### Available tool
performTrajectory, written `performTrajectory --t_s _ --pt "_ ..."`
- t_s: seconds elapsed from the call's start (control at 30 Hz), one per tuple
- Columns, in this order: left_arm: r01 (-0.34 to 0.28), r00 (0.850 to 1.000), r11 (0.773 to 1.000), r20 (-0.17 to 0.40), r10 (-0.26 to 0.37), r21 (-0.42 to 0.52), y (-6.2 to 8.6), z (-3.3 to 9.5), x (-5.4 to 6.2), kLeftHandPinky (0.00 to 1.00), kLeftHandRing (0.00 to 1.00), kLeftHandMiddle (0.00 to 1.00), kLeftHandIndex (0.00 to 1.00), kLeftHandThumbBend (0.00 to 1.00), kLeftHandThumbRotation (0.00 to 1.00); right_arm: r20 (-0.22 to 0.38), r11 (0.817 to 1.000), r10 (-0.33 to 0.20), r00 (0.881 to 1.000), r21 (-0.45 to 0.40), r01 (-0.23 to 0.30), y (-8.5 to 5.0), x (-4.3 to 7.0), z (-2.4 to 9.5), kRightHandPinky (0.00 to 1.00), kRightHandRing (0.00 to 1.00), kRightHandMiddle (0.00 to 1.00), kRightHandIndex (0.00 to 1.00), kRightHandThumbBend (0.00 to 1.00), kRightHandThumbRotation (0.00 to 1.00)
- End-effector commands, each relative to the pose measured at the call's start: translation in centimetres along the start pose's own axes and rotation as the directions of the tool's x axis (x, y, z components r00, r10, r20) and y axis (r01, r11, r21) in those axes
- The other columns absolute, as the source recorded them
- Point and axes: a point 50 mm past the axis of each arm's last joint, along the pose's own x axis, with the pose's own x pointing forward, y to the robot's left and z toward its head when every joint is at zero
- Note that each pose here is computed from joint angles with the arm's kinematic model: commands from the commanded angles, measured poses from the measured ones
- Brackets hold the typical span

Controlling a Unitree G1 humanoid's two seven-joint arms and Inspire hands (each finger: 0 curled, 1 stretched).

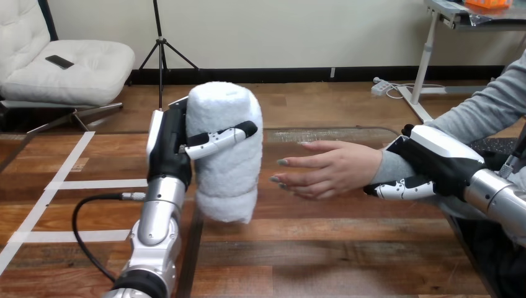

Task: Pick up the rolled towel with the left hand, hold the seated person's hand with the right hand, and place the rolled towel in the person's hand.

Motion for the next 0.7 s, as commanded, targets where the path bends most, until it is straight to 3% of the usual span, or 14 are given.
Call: performTrajectory --t_s 0.0,0.67 --pt "0.024 0.993 0.999 0.116 -0.02 -0.036 -1.5 3.7 2.8 0.38 0.39 0.4 0.39 0.71 0.0 0.131 0.992 -0.123 0.984 0.013 0.122 -3.4 2.1 3.3 0.15 0.19 0.26 0.28 0.47 0.44" --pt "0.058 0.994 0.994 0.103 -0.049 -0.091 -3.7 4.0 3.1 0.38 0.39 0.4 0.4 0.71 0.0 0.142 0.993 -0.118 0.983 0.019 0.117 -3.1 2.2 3.5 0.13 0.18 0.24 0.27 0.45 0.36"
